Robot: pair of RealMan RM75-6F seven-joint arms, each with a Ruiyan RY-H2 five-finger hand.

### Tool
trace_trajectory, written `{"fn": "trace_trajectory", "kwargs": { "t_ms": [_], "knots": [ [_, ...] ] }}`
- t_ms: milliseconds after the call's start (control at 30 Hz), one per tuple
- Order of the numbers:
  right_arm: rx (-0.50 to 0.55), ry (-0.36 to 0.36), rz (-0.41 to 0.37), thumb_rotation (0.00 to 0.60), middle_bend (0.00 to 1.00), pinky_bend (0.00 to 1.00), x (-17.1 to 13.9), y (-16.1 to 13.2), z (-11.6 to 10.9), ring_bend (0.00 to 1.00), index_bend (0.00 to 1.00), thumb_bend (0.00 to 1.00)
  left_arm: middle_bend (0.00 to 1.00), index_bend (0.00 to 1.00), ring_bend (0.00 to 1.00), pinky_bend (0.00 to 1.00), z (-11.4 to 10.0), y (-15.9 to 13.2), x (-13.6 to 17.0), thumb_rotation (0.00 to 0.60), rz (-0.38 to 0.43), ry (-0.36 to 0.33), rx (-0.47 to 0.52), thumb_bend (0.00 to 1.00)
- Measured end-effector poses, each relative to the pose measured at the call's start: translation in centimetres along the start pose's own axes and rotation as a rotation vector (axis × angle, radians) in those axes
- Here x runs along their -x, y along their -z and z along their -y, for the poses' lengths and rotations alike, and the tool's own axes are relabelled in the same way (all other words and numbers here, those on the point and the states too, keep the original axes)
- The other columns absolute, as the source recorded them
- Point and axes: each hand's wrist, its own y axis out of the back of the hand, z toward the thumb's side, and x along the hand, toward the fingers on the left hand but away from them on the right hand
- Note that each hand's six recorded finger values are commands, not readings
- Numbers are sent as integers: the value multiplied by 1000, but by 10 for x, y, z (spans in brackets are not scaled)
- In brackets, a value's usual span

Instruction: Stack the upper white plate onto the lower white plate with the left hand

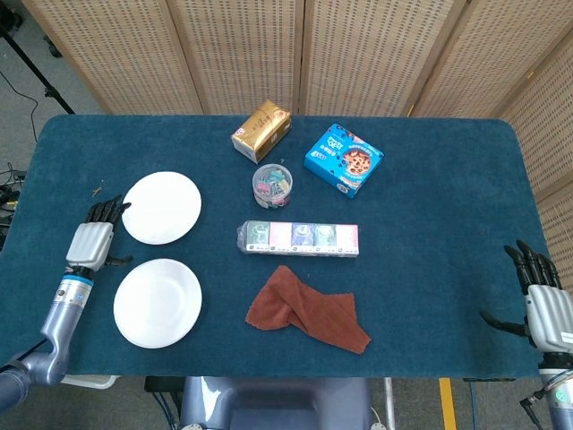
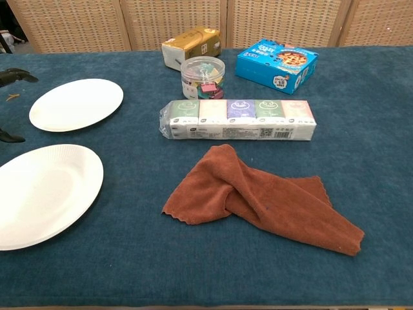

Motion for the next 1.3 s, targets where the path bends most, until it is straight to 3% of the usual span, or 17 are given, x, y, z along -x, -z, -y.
{"fn": "trace_trajectory", "kwargs": {
  "t_ms": [333,500,600,1000,1300],
  "knots": [
    [4,-15,7,600,0,0,5,3,3,0,0,0,0,178,0,0,19,-11,-14,600,-10,-6,11,190],
    [6,-14,12,600,0,0,6,4,3,0,0,0,0,184,0,0,26,-14,-20,600,-20,-6,15,299],
    [6,-14,16,600,0,0,6,5,3,0,0,0,0,197,0,0,30,-16,-23,600,-23,-5,17,305],
    [13,-14,21,600,0,0,7,7,2,0,0,0,0,420,0,0,39,-23,-29,600,-31,-12,34,359],
    [17,-13,19,600,0,0,7,7,2,0,0,0,0,500,0,0,40,-22,-30,600,-38,-15,45,603]
  ]
}}
